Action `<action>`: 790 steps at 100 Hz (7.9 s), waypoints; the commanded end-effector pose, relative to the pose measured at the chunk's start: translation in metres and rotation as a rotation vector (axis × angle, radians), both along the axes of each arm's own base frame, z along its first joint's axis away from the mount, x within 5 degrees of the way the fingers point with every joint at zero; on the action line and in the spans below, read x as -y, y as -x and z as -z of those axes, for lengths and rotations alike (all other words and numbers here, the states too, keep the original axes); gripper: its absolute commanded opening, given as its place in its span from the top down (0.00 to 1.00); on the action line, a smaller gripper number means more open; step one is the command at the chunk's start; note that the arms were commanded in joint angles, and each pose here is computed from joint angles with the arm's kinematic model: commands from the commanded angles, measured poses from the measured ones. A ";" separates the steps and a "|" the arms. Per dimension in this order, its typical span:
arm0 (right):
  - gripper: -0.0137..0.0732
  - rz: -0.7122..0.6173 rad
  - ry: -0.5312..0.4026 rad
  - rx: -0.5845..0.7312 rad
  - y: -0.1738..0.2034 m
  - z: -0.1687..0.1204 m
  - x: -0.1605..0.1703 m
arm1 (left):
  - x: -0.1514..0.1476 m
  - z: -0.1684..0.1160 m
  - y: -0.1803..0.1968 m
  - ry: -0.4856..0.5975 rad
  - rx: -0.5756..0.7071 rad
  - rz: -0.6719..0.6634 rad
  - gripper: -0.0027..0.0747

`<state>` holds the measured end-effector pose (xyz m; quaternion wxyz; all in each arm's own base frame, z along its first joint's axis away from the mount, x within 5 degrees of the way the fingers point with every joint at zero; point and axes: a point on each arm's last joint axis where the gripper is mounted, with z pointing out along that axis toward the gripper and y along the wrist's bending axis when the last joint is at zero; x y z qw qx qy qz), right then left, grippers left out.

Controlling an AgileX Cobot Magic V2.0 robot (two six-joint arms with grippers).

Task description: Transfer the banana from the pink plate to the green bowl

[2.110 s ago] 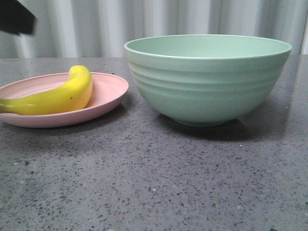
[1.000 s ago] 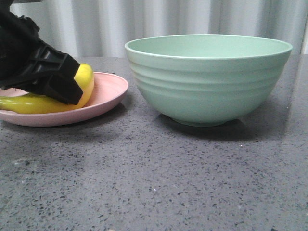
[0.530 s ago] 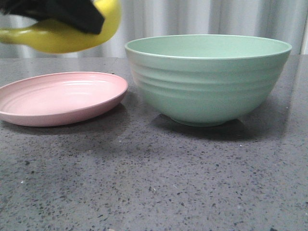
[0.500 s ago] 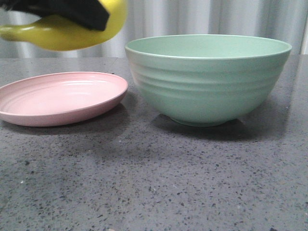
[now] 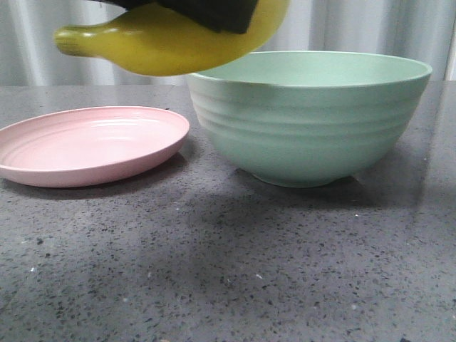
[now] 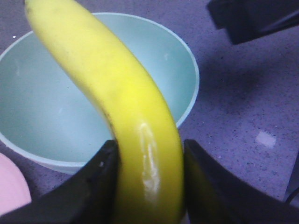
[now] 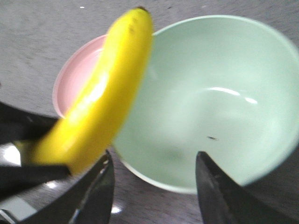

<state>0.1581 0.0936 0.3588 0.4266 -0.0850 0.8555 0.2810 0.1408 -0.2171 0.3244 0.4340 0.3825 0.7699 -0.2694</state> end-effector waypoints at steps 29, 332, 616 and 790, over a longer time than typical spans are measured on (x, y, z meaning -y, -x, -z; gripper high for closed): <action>0.46 0.067 -0.293 -0.084 -0.056 -0.013 -0.035 | 0.003 -0.028 0.004 0.151 0.078 0.006 0.78; 0.32 0.134 0.106 0.256 -0.086 -0.026 0.000 | -0.008 -0.063 0.010 0.257 0.159 0.007 0.51; 0.93 0.243 0.063 0.747 0.104 0.084 0.073 | -0.189 0.093 0.070 0.378 0.454 -0.613 0.99; 0.93 0.491 0.169 0.717 0.099 0.095 0.088 | -0.214 0.137 0.088 0.183 0.298 -0.978 0.99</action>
